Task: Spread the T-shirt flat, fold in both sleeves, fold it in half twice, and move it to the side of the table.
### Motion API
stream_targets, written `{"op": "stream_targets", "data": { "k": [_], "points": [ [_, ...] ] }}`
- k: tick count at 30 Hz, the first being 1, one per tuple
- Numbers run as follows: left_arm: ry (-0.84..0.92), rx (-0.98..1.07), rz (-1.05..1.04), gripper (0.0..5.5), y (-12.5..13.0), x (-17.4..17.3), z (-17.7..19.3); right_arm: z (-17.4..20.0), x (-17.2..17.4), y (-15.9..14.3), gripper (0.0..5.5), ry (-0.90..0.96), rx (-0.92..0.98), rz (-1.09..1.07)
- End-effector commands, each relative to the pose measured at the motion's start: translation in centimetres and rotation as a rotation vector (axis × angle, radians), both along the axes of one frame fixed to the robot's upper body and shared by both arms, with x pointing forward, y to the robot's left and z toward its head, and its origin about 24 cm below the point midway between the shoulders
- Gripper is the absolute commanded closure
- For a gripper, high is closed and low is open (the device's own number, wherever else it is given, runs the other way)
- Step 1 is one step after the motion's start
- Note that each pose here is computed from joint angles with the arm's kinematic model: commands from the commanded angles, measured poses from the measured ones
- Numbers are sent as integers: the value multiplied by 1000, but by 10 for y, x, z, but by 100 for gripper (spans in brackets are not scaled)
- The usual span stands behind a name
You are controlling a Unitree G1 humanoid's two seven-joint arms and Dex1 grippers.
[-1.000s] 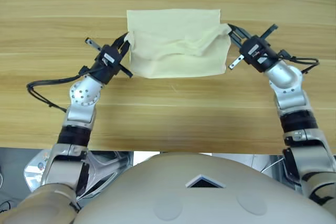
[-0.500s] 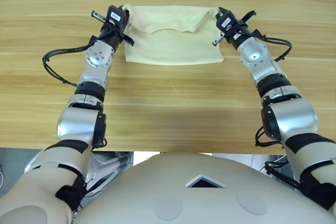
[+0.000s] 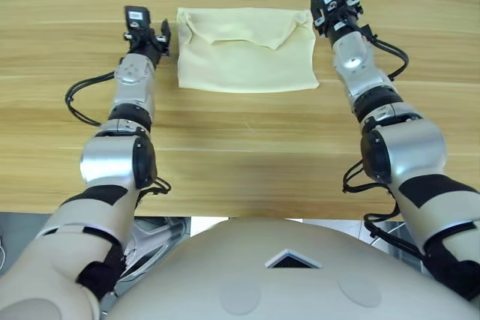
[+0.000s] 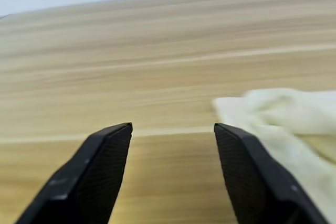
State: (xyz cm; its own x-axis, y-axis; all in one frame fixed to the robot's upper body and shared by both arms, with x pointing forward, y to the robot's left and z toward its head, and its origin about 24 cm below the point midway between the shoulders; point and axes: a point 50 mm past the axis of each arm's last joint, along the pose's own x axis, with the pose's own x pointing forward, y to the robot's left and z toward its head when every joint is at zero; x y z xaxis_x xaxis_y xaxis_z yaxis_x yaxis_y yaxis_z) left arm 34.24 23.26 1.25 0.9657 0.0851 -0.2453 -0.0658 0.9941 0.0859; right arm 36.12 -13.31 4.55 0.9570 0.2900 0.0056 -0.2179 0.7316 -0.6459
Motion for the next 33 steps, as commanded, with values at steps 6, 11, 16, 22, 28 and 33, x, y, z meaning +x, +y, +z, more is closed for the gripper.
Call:
{"op": "stream_targets", "data": {
  "k": [6, 11, 16, 22, 28, 33],
  "points": [
    [-361, -200, -176, 113, -19, -32, 5, -34, -56, 80, 270, -56, -281, 484],
    [-405, -248, -130, 33, -31, -31, 5, -53, -43, 64, 270, 72, -442, 391],
    [-473, -247, -134, 12, -44, -29, 14, -58, -44, 50, 270, 79, -618, 482],
    [-516, -204, -221, 12, -61, -32, 21, -70, -112, 2, 270, 144, -816, 990],
    [-507, -136, -297, 12, -64, -39, 17, -47, -179, -63, 270, 260, -802, 1063],
    [-510, -8, -404, 12, -62, -49, 14, -36, -173, -71, 270, 216, -694, 815]
  ]
}}
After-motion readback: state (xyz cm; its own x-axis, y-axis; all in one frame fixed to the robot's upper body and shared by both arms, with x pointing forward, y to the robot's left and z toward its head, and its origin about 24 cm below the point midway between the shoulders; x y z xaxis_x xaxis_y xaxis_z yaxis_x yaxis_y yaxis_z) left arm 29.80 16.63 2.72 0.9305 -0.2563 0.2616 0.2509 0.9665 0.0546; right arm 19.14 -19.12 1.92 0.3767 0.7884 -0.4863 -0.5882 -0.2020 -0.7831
